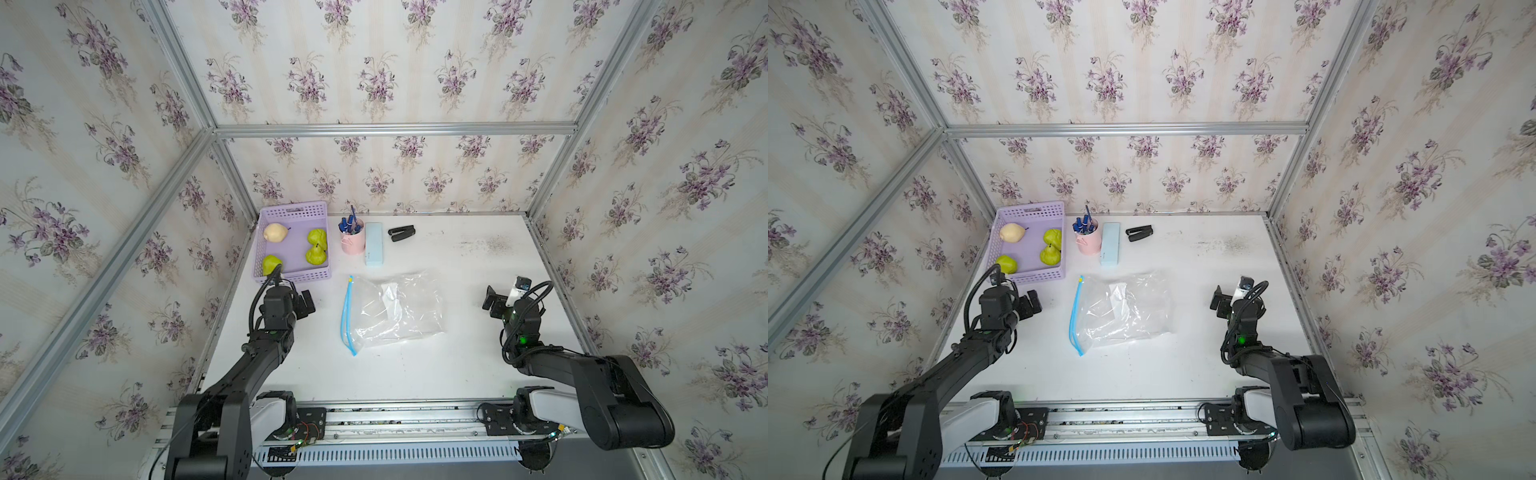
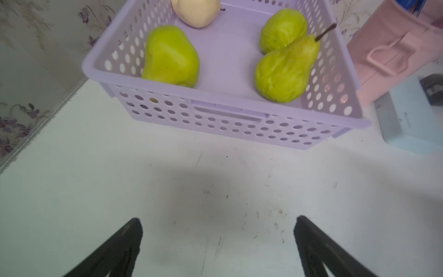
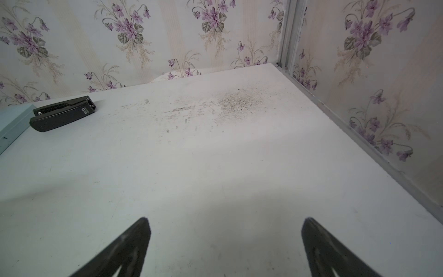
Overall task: Open the zip-top bag and take out the pear
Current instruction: Reset both arms
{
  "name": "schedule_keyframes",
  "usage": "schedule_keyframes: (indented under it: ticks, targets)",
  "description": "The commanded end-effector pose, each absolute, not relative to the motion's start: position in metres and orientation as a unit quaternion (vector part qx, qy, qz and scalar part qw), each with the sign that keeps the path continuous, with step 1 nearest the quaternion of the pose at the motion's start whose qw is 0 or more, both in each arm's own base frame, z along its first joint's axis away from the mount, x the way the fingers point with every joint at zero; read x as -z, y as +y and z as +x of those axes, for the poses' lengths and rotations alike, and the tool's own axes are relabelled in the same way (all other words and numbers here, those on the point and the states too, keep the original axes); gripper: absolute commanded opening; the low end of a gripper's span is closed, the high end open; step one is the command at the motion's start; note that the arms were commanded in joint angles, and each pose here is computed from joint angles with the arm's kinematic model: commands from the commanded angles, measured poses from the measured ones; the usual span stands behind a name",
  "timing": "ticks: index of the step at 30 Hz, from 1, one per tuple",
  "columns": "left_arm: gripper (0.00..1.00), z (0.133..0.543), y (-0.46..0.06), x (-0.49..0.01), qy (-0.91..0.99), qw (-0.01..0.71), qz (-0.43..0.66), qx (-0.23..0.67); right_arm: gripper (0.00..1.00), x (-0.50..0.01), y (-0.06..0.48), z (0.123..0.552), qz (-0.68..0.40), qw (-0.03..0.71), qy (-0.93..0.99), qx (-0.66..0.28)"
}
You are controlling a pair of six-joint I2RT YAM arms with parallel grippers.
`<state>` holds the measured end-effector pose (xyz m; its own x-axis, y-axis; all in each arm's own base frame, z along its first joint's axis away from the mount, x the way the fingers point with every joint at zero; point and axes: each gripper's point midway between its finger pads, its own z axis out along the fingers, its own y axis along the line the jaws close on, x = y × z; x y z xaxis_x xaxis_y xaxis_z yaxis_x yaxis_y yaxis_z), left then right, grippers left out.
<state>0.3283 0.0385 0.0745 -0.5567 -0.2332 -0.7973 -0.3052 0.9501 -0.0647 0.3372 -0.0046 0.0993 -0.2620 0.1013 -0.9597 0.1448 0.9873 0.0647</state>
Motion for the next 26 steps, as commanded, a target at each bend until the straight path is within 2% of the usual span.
schedule_keyframes:
  ticks: [1,4,5,6,7,9,11,12,14,26]
  targets:
    - [1.00,0.376,0.038,-0.125,0.823,0.550,-0.112,-0.088,1.00,-0.146,-0.004,0.353,0.058,0.689,0.722,0.020]
    - [1.00,0.395,0.027,-0.102,0.835,0.539,-0.069,-0.087,1.00,-0.141,-0.003,0.360,0.053,0.704,0.708,0.017]
    - [1.00,0.397,0.019,-0.095,0.842,0.533,-0.053,-0.068,1.00,-0.127,-0.004,0.368,0.059,0.664,0.746,0.015]
    - [1.00,0.396,0.021,-0.091,0.844,0.529,-0.058,-0.059,1.00,-0.122,-0.008,0.371,0.069,0.658,0.750,0.013]
    - [1.00,0.396,0.024,-0.093,0.837,0.541,-0.061,-0.059,1.00,-0.131,-0.011,0.368,0.071,0.683,0.727,0.014]
    - [1.00,0.396,0.024,-0.091,0.843,0.531,-0.063,-0.056,1.00,-0.121,-0.011,0.370,0.076,0.656,0.750,0.012]
    - [1.00,0.396,0.024,-0.092,0.841,0.534,-0.063,-0.056,1.00,-0.133,-0.011,0.368,0.072,0.682,0.728,0.012]
    - [1.00,0.396,0.024,-0.091,0.843,0.532,-0.063,-0.057,1.00,-0.124,-0.011,0.370,0.075,0.661,0.747,0.012]
    - [1.00,0.396,0.024,-0.092,0.841,0.534,-0.063,-0.056,1.00,-0.132,-0.012,0.366,0.072,0.682,0.728,0.016]
    - [1.00,0.395,0.024,-0.092,0.840,0.536,-0.062,-0.056,1.00,-0.132,-0.019,0.363,0.097,0.680,0.726,0.032]
